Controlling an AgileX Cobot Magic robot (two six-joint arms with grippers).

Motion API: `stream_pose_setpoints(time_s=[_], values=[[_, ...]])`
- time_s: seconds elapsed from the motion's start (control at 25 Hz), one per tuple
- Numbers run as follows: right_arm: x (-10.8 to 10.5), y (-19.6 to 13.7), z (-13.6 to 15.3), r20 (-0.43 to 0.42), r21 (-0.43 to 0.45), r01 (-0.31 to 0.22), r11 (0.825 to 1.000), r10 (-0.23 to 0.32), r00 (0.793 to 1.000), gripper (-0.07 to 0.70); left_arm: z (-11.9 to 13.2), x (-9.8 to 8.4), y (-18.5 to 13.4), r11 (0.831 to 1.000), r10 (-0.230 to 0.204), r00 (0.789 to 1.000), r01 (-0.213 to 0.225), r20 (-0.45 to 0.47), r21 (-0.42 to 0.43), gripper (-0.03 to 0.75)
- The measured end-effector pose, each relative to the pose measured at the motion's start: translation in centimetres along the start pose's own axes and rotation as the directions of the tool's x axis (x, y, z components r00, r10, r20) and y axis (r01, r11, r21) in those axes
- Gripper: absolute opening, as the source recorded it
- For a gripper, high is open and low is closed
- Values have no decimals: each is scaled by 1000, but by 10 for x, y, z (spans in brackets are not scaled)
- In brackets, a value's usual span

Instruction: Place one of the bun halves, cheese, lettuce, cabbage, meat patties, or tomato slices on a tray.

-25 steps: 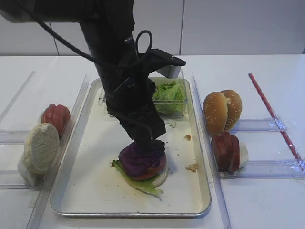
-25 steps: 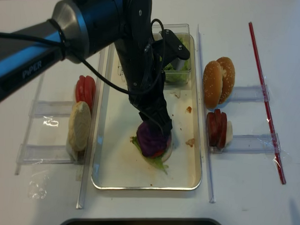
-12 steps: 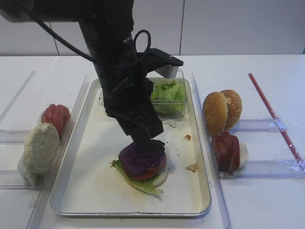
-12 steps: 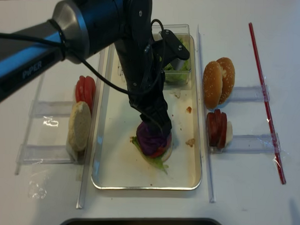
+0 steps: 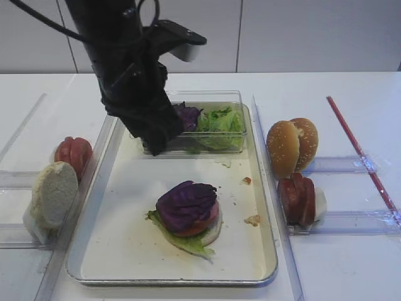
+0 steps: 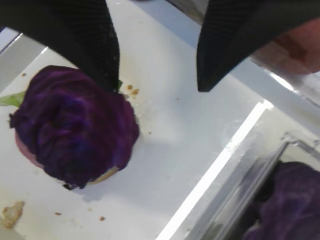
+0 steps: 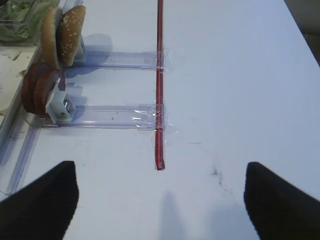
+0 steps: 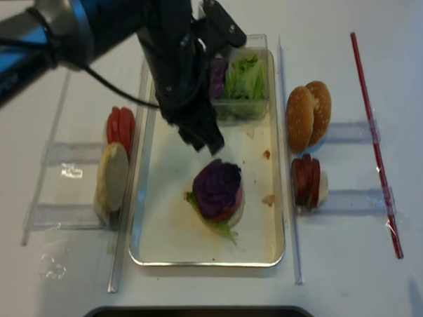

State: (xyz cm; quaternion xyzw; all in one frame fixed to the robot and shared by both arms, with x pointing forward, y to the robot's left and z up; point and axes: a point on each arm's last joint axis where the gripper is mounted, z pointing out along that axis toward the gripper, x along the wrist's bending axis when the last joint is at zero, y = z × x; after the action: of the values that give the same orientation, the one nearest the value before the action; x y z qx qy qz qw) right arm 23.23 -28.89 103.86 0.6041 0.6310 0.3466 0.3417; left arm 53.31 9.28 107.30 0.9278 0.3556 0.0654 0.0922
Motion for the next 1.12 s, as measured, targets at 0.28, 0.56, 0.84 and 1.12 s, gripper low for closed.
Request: stream_pose_setpoints(time_s=[0.28, 0.56, 0.84, 1.12], values=[[0, 0, 0, 0, 0, 0, 1000, 0, 1000, 692, -19, 56, -22, 987, -160, 985, 159, -59, -36, 366], [0, 0, 0, 0, 0, 0, 1000, 0, 1000, 692, -45, 117, -64, 924, -382, 917, 373, -119, -90, 366], [0, 0, 0, 0, 0, 0, 1000, 0, 1000, 692, -80, 158, -115, 827, -560, 810, 536, -173, -169, 366], [0, 0, 0, 0, 0, 0, 1000, 0, 1000, 692, -99, 163, -139, 758, -645, 754, 610, -123, -231, 374]])
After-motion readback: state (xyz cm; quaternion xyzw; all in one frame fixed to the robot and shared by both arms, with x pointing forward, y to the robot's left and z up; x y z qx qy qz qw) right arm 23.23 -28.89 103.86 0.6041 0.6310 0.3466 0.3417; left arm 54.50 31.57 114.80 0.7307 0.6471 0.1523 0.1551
